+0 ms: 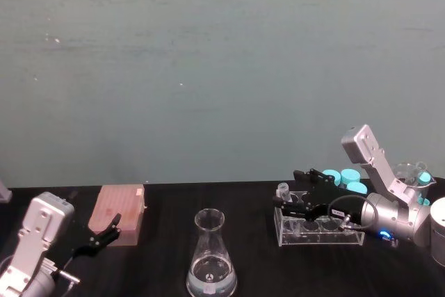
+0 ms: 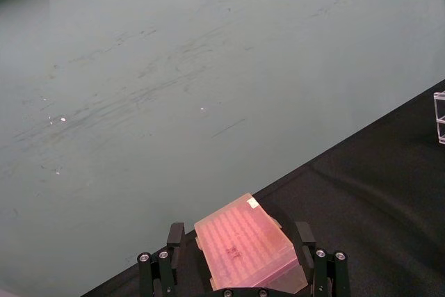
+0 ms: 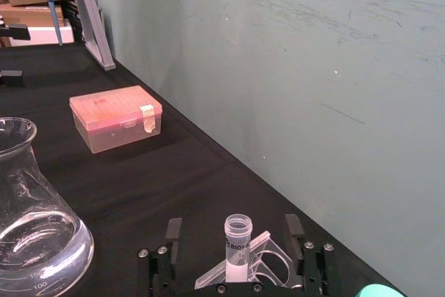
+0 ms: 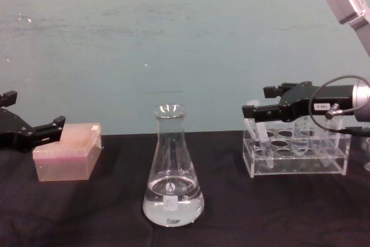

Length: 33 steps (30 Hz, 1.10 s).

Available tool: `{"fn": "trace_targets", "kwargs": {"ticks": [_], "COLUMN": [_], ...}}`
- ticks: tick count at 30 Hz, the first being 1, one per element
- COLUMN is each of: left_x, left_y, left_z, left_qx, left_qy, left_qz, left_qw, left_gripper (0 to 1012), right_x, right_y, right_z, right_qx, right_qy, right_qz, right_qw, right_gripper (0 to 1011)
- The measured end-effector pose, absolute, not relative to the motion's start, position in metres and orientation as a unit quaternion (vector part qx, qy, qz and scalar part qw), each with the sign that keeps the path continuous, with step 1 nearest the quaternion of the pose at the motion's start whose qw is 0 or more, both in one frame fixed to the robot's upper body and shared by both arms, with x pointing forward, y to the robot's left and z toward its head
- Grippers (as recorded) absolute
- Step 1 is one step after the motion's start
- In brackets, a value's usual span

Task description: Pour the liquid from the test tube into the beaker using one hand.

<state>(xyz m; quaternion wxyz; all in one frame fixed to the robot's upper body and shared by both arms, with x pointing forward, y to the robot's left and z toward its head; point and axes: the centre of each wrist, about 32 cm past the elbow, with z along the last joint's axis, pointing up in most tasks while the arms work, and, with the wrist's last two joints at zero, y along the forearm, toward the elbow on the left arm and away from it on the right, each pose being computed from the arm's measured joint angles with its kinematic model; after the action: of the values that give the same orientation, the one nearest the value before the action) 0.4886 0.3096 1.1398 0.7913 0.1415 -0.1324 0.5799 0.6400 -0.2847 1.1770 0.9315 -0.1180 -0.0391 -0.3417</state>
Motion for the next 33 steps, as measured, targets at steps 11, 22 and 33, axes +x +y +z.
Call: {"fn": "trace_targets", "kwargs": {"ticks": [11,22,33], "left_x": [0.4886,0.4886,0.4886], "left_y": [0.3096,0.3097,0.3097], "left_z": [1.1398,1.1398,1.1398], "left_qx": [0.141,0.142,0.141], "left_qy": [-0.132,-0.132,-0.132], "left_qz": [0.58,0.58,0.58], "left_qw": [0.791,0.791,0.791], "left_gripper": [1000,1000,1000], "right_x": [0.64,0.64,0.64], "right_y": [-0.2847,-0.2847,-0.2847], "right_z": [1.177,1.177,1.177], "right_qx": [-0.118,-0.118,-0.118], "right_qy": [-0.039,-0.039,-0.039], "right_qz": [-0.342,-0.342,-0.342], "right_qw": [0.931,0.931,0.931], "right_gripper": [1002,1002,1002]}}
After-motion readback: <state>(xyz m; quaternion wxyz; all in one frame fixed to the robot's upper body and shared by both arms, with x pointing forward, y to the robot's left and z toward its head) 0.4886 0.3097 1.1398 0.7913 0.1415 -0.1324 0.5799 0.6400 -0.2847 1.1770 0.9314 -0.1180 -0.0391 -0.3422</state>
